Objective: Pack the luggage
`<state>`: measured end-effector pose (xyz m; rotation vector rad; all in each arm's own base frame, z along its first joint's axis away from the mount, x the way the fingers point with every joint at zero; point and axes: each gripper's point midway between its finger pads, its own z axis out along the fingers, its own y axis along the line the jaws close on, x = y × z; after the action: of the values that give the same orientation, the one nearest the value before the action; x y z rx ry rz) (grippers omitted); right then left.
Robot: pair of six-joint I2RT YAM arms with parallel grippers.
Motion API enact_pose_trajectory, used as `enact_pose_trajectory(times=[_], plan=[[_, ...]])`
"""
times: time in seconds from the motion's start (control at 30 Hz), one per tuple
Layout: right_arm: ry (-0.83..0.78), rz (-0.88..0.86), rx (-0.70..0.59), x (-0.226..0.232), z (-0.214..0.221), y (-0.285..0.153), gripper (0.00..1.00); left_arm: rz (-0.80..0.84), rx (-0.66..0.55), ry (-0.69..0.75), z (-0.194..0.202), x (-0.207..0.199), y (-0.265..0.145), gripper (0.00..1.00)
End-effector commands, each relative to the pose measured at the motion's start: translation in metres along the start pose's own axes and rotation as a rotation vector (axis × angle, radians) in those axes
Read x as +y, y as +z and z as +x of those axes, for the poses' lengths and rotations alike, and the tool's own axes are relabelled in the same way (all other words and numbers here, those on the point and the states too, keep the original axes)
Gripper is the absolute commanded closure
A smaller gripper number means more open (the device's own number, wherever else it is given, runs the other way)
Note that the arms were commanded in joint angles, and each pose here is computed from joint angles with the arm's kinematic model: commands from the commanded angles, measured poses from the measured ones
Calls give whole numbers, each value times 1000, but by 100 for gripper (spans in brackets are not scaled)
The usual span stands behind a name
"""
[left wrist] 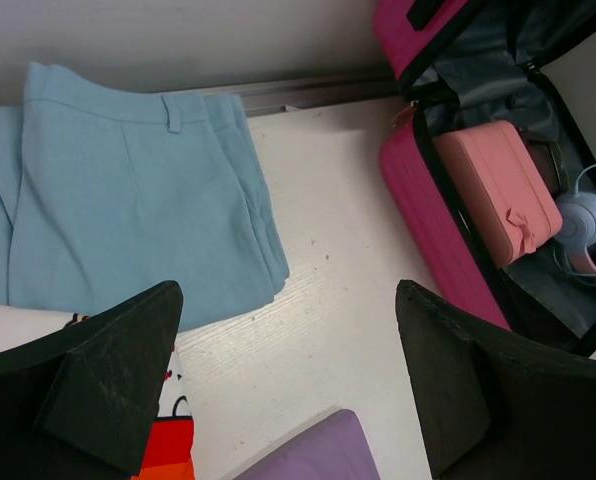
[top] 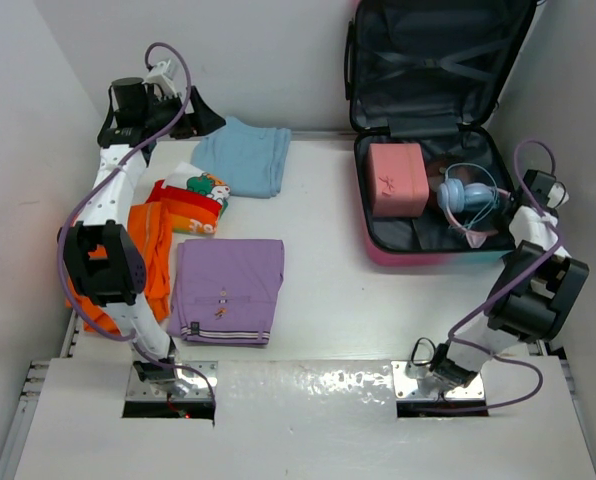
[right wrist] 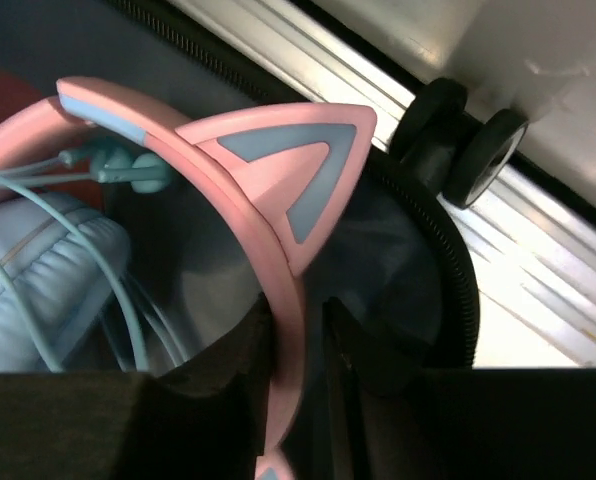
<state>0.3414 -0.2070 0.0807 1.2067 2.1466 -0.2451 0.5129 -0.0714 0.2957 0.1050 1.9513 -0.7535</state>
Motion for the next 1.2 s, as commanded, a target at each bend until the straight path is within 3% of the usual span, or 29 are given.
enact_pose_trajectory(times=[0.0, 0.07, 0.1, 0.17, 0.27, 0.37, 0.5, 0.7, 0.8, 0.97, 1.07, 1.17], plan=[[-128, -17, -40, -1, -1, 1, 73, 8, -57, 36, -21, -5, -5, 16], [-154, -29, -77, 0, -6, 3, 73, 10, -63, 43, -23, -6, -7, 16], [-159, -50, -106, 5, -11, 8, 78, 11, -66, 45, -24, -7, -7, 16], [-165, -50, -84, 7, -9, 13, 76, 12, -71, 49, -26, -8, -8, 16], [-194, -12, -2, 2, 0, 16, 43, 14, -80, 58, -30, -12, -12, 16], [-258, -19, 14, 0, 10, 4, 32, 15, -83, 59, -30, -15, -15, 16], [-529, -148, -62, 48, 14, -41, 32, 13, -71, 49, -25, -14, -16, 16], [-633, -228, -211, 76, -2, -90, 34, 12, -66, 52, -23, -13, -16, 16], [-804, -299, -140, 90, 18, -86, 33, 14, -63, 47, -22, -12, -13, 16], [-855, -202, 25, 71, 39, -68, 33, 21, -61, 32, -21, -11, -10, 16], [-883, -276, -26, 81, 42, -62, 33, 14, -55, 24, -19, -8, -8, 16], [-895, -487, -33, 114, 53, -75, 38, 12, -51, 19, -18, -6, -7, 16]])
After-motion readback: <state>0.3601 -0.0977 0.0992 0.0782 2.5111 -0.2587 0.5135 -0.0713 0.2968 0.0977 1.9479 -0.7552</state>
